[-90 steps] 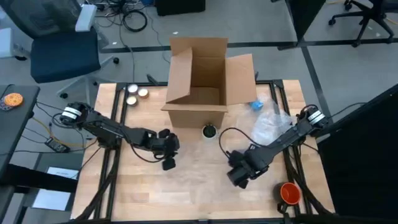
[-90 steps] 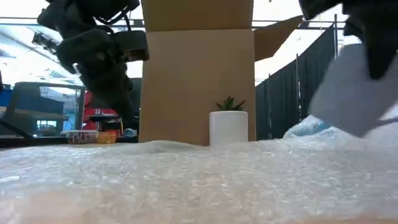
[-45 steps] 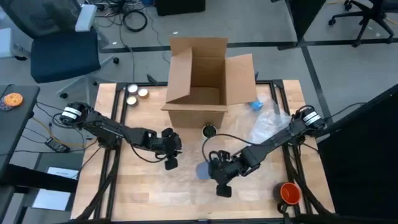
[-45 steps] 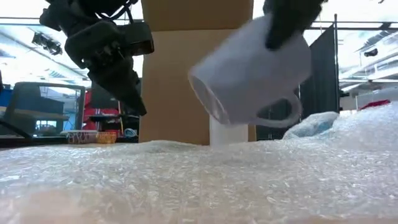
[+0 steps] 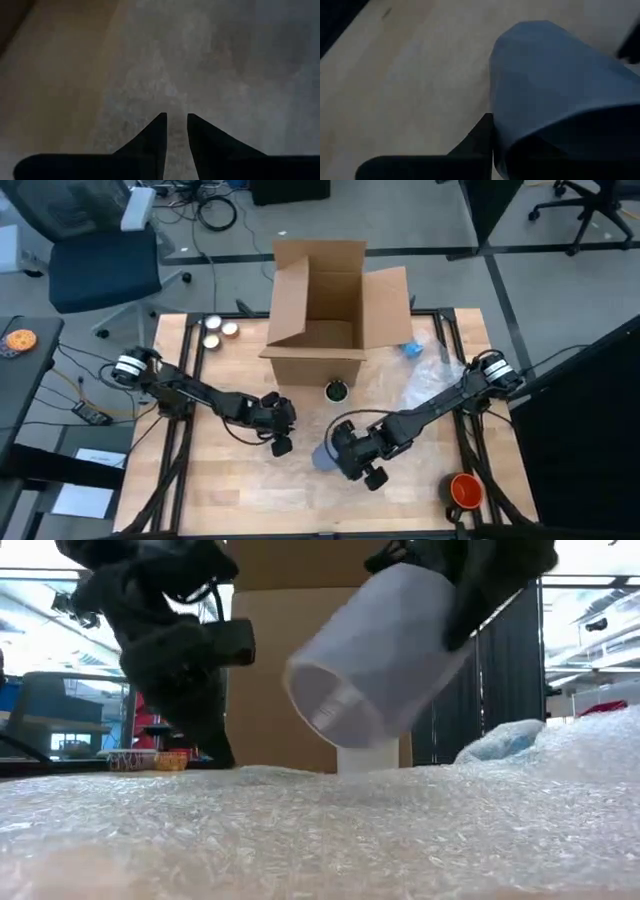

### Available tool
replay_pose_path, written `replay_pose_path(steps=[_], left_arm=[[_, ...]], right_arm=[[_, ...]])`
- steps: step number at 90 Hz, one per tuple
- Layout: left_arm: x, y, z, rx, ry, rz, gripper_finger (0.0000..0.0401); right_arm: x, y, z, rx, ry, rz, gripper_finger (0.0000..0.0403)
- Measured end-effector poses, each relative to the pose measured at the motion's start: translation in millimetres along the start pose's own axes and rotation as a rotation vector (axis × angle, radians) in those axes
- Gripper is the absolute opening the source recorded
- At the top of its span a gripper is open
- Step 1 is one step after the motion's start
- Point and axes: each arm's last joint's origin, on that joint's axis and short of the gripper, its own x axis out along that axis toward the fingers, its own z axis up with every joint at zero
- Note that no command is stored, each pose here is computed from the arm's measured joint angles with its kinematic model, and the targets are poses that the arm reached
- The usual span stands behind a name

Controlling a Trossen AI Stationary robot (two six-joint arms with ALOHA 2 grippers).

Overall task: Wrap mug
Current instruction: Put the blue cup on the transparent bubble wrap

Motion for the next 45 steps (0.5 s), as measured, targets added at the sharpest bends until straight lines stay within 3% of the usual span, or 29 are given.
replay_pose_path(steps=[10, 27, 45], left_arm=[[10.0, -1.8, -1.5, -0.025, 0.01, -0.031, 0.006], [14.7, -1.6, -2.4, -0.048, 0.036, -0.048, 0.006], [3.9, 9.4, -0.9, -0.059, 0.083, -0.024, 0.006]], right_arm=[[-7.9, 0.0, -3.1, -0.145, 0.087, 0.009, 0.0], [-13.9, -4.9, 0.5, -0.334, 0.13, -0.122, 0.0], [3.8, -2.1, -8.1, -0.491, 0.276, -0.139, 0.0]])
